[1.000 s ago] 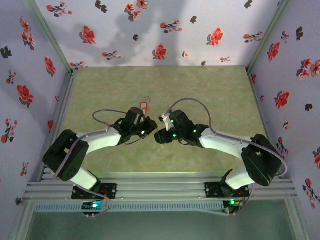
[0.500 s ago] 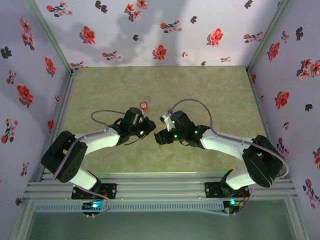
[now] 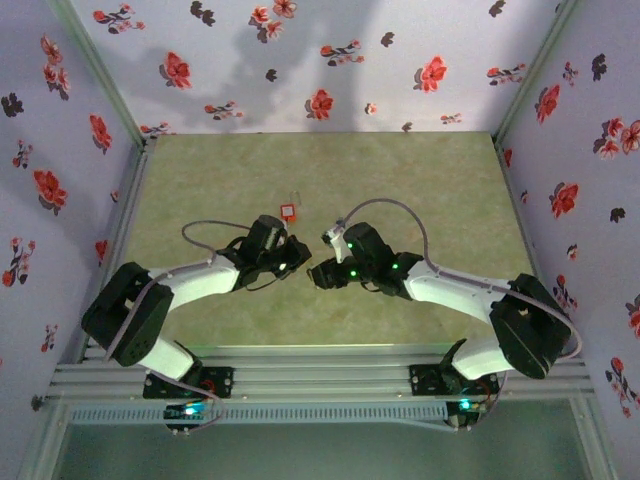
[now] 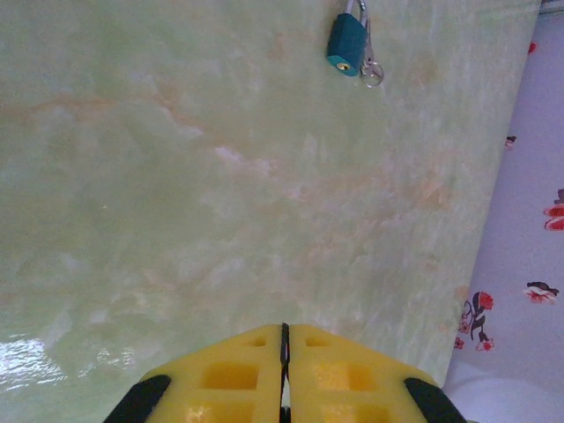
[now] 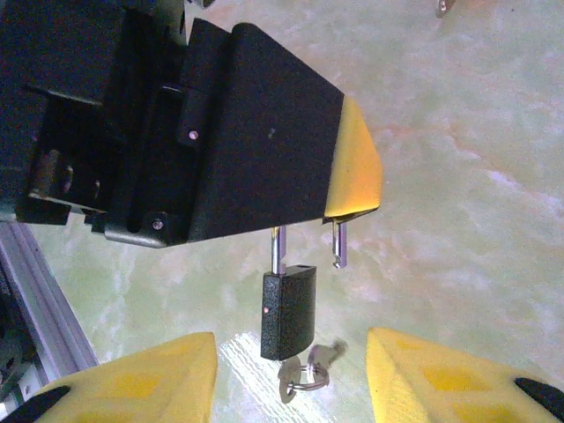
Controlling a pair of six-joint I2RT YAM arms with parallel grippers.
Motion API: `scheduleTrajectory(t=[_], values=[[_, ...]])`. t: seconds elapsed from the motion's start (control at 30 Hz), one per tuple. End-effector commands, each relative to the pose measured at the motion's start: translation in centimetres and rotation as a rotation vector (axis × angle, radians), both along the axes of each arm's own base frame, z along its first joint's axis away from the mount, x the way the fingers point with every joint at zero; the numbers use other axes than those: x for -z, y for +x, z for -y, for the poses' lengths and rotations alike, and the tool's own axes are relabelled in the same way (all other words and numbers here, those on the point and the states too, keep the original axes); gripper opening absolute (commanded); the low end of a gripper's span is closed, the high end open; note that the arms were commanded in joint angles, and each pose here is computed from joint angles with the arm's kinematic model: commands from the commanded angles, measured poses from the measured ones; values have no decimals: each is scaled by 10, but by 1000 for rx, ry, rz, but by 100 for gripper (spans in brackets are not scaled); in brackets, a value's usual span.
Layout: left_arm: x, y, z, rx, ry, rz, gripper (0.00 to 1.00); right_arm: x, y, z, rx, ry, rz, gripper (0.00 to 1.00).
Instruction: Lock with the key
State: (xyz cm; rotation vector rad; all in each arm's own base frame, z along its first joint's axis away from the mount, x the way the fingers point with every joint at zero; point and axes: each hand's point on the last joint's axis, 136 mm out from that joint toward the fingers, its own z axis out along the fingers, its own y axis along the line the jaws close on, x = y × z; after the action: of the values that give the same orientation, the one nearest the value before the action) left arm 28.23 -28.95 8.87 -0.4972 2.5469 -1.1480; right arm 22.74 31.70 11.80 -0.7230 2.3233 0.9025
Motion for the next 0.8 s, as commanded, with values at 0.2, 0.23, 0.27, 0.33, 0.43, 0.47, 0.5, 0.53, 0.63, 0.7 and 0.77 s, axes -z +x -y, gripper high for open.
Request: scheduleTrajectory(t=[0.2, 0.23, 0.27, 0.33, 0.43, 0.47, 0.5, 0.53, 0.63, 0.7, 0.77], values=[[-23, 5, 9, 22, -23, 52, 0, 7, 2, -11, -17, -15, 22, 44], [-23, 5, 9, 22, -24, 54, 0, 7, 2, -13, -19, -17, 23, 44], [-24, 5, 9, 22, -24, 54, 0, 9, 2, -13, -19, -22, 22, 44], [-24, 5, 10, 25, -25, 55, 0, 11, 3, -15, -15, -32, 24, 43], [-25, 4, 12, 29, -26, 56, 0, 13, 1, -19, -23, -41, 22, 42], [-25, 4, 12, 30, -25, 56, 0, 15, 2, -19, -20, -46, 23, 42], [-25, 3, 12, 30, -25, 57, 0, 15, 3, -19, -18, -49, 25, 40], [-25, 3, 12, 32, -24, 56, 0, 16, 4, -19, -12, -55, 25, 39], [-25, 2, 12, 34, -22, 56, 0, 19, 6, -18, -1, -69, 30, 35], [-24, 1, 12, 36, -22, 54, 0, 20, 7, -17, 5, -75, 30, 32], [-25, 1, 12, 36, -23, 56, 0, 20, 7, -18, 7, -75, 28, 28]])
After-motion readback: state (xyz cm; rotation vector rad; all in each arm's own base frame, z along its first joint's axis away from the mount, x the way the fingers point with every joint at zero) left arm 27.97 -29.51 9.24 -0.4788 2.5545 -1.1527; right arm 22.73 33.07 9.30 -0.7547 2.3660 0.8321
